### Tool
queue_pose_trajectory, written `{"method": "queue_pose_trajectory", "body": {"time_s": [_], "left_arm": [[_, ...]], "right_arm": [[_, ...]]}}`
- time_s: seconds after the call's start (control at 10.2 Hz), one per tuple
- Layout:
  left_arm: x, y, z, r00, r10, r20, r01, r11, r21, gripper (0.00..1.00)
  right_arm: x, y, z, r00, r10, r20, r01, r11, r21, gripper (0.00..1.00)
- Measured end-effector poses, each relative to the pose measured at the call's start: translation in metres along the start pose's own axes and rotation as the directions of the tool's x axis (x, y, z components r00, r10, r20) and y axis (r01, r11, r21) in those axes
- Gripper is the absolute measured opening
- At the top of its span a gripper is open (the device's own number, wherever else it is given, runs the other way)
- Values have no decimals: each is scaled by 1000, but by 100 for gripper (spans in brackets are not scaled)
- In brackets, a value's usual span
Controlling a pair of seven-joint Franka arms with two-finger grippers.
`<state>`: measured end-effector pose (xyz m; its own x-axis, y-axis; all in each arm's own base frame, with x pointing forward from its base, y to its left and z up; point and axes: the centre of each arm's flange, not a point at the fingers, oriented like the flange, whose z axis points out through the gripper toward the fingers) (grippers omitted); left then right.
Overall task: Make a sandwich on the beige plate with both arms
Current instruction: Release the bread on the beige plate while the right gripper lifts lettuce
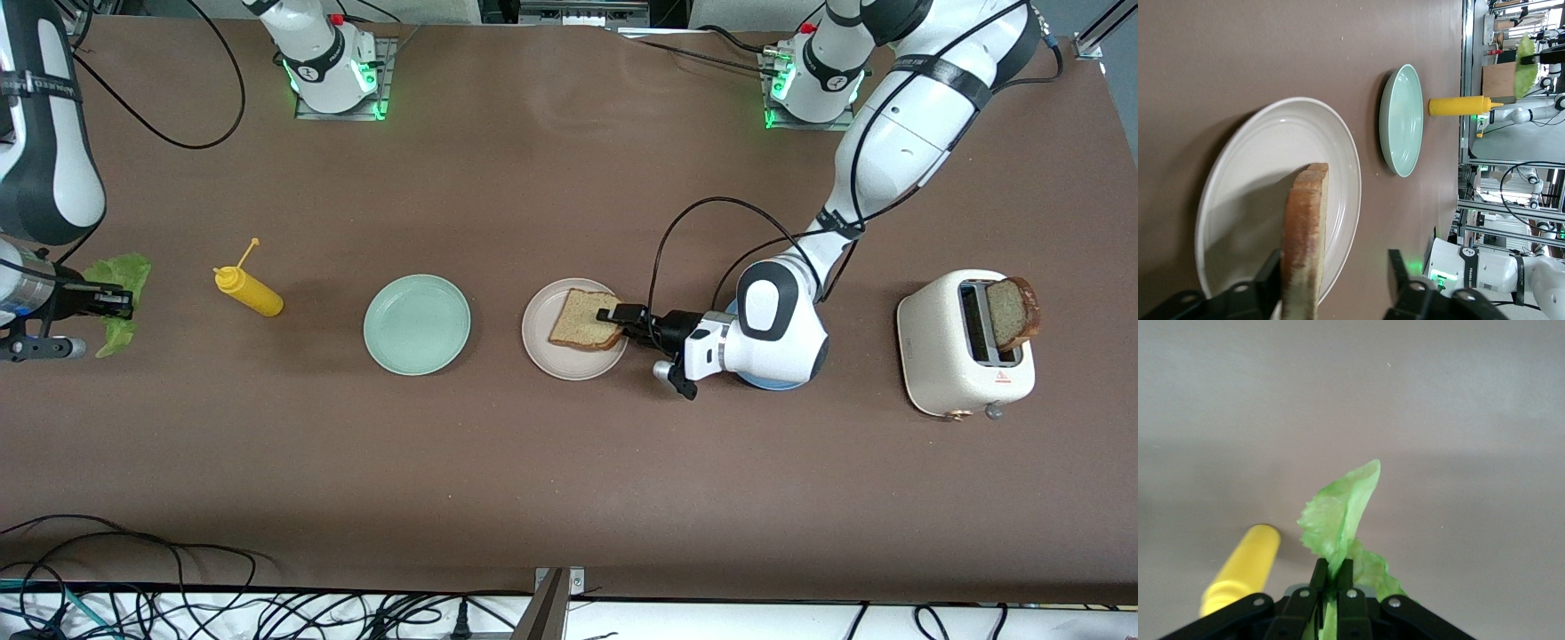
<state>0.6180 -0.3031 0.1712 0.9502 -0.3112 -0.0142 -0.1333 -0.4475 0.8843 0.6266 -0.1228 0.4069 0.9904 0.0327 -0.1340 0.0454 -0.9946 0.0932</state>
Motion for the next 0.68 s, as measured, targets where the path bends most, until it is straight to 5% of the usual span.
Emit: {"method": "queue_pose_trajectory", "body": {"time_s": [0.2,0.49,0.68], "left_arm": [[4,7,-13,1000,20,-13,-20,1000,17,98],[10,41,-42,1000,17,21,-20,986,167,100],[10,81,-65,999,-2,47,-11,960,281,100]], "right_arm": [[2,-40,-32,996,69,51,-69,998,3,9],[-2,-104,-64,979,162,123,-159,987,-36,9],[-3,-125,-72,973,199,118,-195,980,-44,9]]}}
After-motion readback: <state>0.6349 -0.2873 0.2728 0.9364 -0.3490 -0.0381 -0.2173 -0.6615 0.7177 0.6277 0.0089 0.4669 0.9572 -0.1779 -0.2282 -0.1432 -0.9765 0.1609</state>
